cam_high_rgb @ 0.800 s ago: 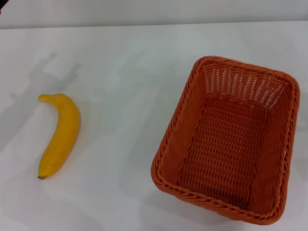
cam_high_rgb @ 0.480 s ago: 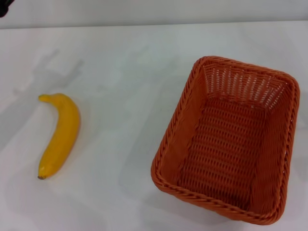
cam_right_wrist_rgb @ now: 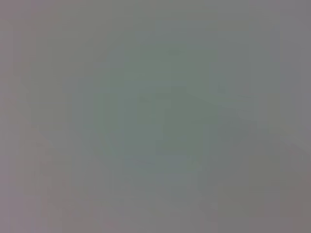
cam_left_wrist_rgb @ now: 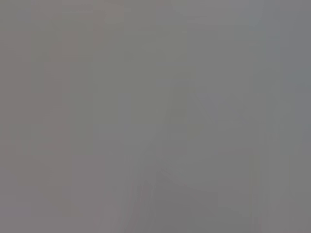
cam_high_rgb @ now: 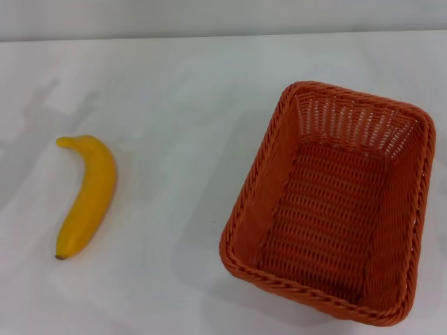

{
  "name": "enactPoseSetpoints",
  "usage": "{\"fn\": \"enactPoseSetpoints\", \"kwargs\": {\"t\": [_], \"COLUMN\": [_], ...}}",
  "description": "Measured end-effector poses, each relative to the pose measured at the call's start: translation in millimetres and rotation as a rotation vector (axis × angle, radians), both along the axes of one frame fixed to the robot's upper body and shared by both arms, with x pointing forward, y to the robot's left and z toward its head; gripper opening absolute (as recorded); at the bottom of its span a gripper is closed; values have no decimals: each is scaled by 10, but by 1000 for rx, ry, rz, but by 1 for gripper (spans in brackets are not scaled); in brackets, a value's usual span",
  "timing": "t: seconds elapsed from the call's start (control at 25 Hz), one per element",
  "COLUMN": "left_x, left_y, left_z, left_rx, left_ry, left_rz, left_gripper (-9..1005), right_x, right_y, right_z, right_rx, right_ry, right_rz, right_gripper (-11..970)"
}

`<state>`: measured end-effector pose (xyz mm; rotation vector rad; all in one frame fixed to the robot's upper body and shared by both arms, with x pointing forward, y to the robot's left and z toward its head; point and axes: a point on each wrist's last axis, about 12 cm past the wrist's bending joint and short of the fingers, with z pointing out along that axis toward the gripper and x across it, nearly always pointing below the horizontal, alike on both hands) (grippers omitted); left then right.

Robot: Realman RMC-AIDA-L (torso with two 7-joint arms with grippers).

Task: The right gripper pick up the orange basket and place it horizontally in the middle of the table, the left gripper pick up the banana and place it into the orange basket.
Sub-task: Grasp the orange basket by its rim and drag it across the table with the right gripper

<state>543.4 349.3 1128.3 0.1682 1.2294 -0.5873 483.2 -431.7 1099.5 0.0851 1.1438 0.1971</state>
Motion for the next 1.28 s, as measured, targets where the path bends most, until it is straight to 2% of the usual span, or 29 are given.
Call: {"fn": "enactPoseSetpoints", "kwargs": {"t": [0.2, 0.36, 0.6, 0.72, 0.84, 1.0, 1.12, 1.28], "left_x": [-83, -83, -102, -111, -101, -90, -104, -118], "left_y": [46, 44, 58, 63, 60, 49, 46, 32], "left_z": [-42, -21, -33, -46, -32, -28, -54, -69], "left_rx": [-24, -28, -34, -37, -40, -41, -45, -48], "left_ry": [8, -1, 6, 14, 16, 23, 31, 35], "left_rz": [6, -1, 0, -2, -11, -22, -19, -26], "left_gripper": [894, 894, 894, 894, 894, 894, 894, 895], "right_x": [-78, -131, -124, -101, -3, 299, 549, 946], "right_y": [-60, -97, -123, -167, -218, -228, -133, 111], "right_z": [-2, 2, 21, 123, 334, 787, 1091, 1457], "right_rx": [8, 20, 8, -51, -115, -258, -351, -467], "right_ry": [3, -11, -7, 6, 65, 212, 313, 455], "right_rz": [-5, -26, -22, 27, 142, 288, 388, 538], "right_gripper": [869, 869, 869, 870, 870, 870, 870, 869]}}
